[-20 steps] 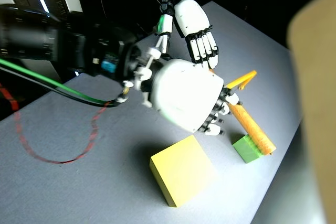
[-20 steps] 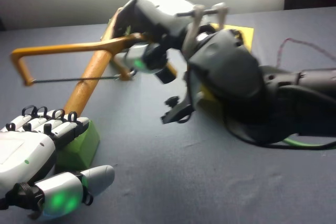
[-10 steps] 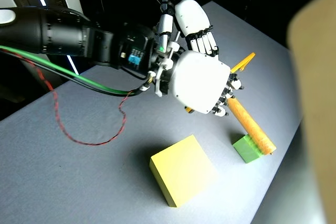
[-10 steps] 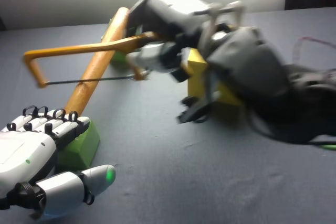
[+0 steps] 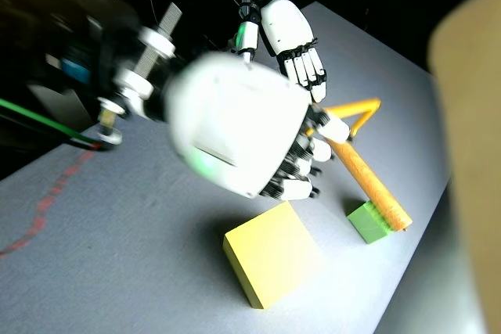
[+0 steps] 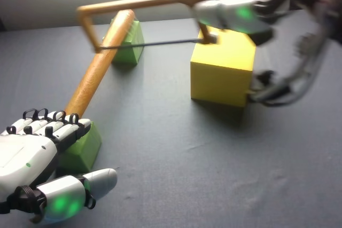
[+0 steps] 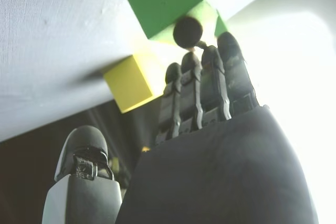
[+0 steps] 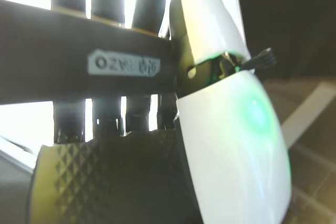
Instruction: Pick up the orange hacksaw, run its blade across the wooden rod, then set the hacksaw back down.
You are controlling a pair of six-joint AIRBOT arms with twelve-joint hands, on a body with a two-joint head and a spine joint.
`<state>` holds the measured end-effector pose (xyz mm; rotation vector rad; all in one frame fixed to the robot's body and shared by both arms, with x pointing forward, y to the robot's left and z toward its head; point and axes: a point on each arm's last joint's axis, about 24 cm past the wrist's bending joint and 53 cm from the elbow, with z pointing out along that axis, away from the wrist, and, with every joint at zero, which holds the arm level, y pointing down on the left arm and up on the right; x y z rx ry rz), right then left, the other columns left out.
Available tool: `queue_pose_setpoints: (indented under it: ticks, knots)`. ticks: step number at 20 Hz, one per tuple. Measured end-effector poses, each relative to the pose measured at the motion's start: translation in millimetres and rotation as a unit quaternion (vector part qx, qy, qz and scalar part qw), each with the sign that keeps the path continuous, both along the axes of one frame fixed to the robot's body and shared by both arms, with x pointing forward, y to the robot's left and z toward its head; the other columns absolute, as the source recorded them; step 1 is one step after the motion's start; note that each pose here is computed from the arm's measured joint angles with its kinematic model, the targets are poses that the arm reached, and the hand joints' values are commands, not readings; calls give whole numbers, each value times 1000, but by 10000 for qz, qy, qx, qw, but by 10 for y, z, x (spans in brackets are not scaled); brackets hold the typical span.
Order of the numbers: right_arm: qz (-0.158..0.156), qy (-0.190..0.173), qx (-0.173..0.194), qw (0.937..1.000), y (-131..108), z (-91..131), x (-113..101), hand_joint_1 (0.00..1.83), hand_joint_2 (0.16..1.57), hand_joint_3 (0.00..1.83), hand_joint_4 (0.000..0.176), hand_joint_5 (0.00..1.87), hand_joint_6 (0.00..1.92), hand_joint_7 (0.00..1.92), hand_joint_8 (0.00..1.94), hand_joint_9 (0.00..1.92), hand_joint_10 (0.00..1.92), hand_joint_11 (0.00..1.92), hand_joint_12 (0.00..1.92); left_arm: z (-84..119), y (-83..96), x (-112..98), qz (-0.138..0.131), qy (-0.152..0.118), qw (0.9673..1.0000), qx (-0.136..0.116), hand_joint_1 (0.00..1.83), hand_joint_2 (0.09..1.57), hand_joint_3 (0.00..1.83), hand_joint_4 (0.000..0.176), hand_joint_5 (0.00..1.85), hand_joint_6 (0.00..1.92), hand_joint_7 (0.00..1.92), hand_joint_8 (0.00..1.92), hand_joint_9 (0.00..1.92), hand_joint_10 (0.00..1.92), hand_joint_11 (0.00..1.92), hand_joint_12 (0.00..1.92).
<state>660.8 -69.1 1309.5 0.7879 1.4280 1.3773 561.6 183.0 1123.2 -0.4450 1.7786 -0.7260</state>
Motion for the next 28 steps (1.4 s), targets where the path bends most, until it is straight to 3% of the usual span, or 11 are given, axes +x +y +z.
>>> queue_pose_setpoints:
  ticks: [1, 4, 10, 15, 18, 21, 23, 28]
  knots:
    - [-117, 62, -1, 9999, -168, -44, -59, 1224, 1109, 0, 6, 937, 1082, 1084, 800, 1253, 4, 926, 715, -1, 2, 0, 4, 3, 10000, 0, 0, 1183, 1, 0, 163, 3, 160, 6, 140, 6, 0, 311]
    - [-235, 257, 89, 9994, -319, -189, -213, 1225, 1104, 1, 9, 946, 1067, 1085, 799, 1251, 1, 930, 704, -2, 1, -2, 6, 5, 10000, -3, 0, 1182, 0, 0, 181, 4, 173, 4, 152, 4, 0, 384]
    - [-516, 942, -134, 9941, -496, -877, -372, 1228, 1106, 0, 0, 923, 1087, 1102, 785, 1227, 1, 924, 702, 14, 6, 3, 18, -30, 10000, -4, 0, 1180, 0, 0, 225, 7, 227, 9, 200, 8, 0, 436]
    - [-599, 1581, -94, 9856, -399, -1423, -392, 1228, 1107, 1, 0, 917, 1100, 1100, 787, 1208, 5, 907, 734, 35, 8, 13, 20, -49, 10000, -13, 0, 1177, 0, 0, 172, 0, 162, 1, 141, 0, 0, 327]
    - [-693, 1744, 7, 9822, -409, -1582, -365, 1226, 1107, 0, 1, 933, 1075, 1093, 801, 1191, 4, 900, 785, 53, 39, 25, 27, -13, 10000, -2, 0, 1168, 0, 0, 187, 1, 178, 1, 155, 1, 0, 396]
    - [-780, 1986, -68, 9769, -443, -1844, -376, 1224, 1109, 1, 3, 928, 1088, 1086, 805, 1223, 18, 901, 778, 135, 104, 70, 125, -92, 9999, -24, 0, 1168, 0, 0, 192, 5, 175, 8, 140, 5, 0, 333]
    - [-813, 2028, -137, 9757, -478, -1919, -374, 1219, 1119, 0, 2, 908, 1114, 1066, 841, 1229, 12, 898, 757, 158, 87, 81, 114, -110, 9999, -54, 0, 1171, 0, 0, 183, 3, 172, 4, 142, 4, 0, 295]
    - [-945, 1999, -352, 9746, -625, -2044, -354, 1210, 1127, 3, 21, 919, 1113, 1006, 923, 1163, 2, 825, 795, 340, 81, 172, 63, -258, 9996, -90, 0, 1176, 1, 0, 218, 5, 224, 10, 205, 13, 0, 402]
